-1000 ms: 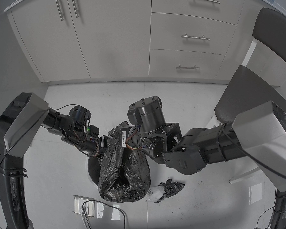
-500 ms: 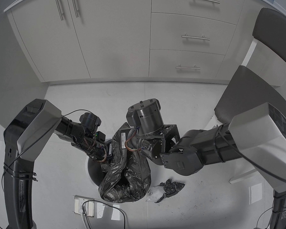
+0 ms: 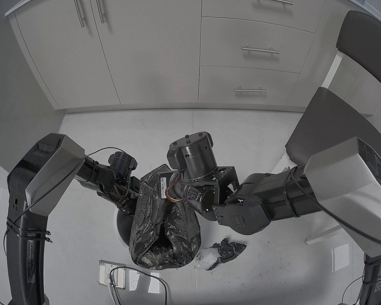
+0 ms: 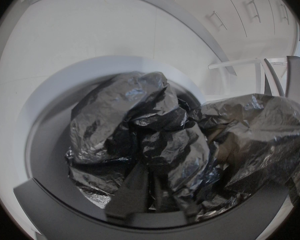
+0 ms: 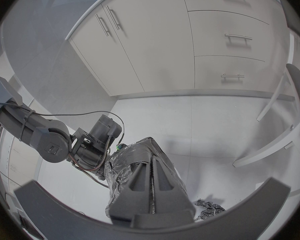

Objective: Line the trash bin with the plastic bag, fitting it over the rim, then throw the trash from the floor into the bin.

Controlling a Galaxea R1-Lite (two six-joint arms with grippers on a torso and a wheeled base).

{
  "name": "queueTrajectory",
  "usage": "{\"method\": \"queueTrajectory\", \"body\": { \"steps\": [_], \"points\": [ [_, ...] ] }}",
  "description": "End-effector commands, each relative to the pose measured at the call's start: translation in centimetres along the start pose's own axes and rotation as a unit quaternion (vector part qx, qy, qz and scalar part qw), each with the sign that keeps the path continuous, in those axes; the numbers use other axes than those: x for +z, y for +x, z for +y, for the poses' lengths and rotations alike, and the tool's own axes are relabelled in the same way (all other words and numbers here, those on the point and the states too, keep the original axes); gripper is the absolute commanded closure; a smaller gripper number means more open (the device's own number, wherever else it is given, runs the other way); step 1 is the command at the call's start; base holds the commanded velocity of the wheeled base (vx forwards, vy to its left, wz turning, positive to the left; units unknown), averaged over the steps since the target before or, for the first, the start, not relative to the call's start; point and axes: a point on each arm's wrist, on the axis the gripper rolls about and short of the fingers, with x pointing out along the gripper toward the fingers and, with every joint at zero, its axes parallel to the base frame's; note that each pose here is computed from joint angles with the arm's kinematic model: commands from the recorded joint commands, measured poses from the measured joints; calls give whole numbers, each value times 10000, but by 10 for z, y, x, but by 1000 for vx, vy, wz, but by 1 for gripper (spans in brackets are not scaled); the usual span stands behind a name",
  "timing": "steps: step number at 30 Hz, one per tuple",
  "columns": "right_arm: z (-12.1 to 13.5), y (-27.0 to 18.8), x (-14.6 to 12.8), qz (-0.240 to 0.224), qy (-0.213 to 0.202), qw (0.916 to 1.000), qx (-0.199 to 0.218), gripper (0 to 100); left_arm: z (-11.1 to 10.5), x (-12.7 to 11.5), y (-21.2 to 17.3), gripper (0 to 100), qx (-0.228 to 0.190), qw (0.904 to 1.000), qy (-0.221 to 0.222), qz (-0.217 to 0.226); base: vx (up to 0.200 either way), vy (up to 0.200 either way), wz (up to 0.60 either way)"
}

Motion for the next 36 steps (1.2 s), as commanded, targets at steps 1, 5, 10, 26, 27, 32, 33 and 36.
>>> {"method": "queueTrajectory", "body": {
  "steps": [1, 5, 10, 26, 27, 32, 33, 36],
  "points": [
    [0, 1, -2, 19, -12, 10000, -5, 100, 1, 0, 0, 0, -1, 10000, -18, 11, 0, 0, 0],
    [1, 1, -2, 13, -4, 10000, 5, 100, 1, 0, 0, 0, -12, 10000, -19, 0, 0, 0, 0],
    [1, 1, -1, 0, 2, 10000, 9, 100, 3, 0, -1, 0, -31, 10000, -51, -7, 0, 0, 0],
    [1, 1, 1, -26, 14, 10000, -6, 100, 1, 2, -8, 0, -33, 9998, -167, -70, 0, 0, 0],
    [1, 1, 1, -26, 14, 10000, -6, 100, -6, 7, -18, 0, -74, 9992, -338, -201, 0, 0, 0],
    [1, 0, 2, -39, 25, 10000, 6, 100, -12, 15, -50, 0, -78, 9978, -430, -505, 0, 0, 0],
    [1, 0, 2, -39, 25, 10000, 6, 100, -13, 15, -53, 0, -82, 9976, -434, -529, 0, 0, 0],
    [6, -2, 0, -39, 47, 10000, 51, 100, -20, 14, -80, 0, -103, 9962, -440, -749, 0, 0, 0]
  ]
}}
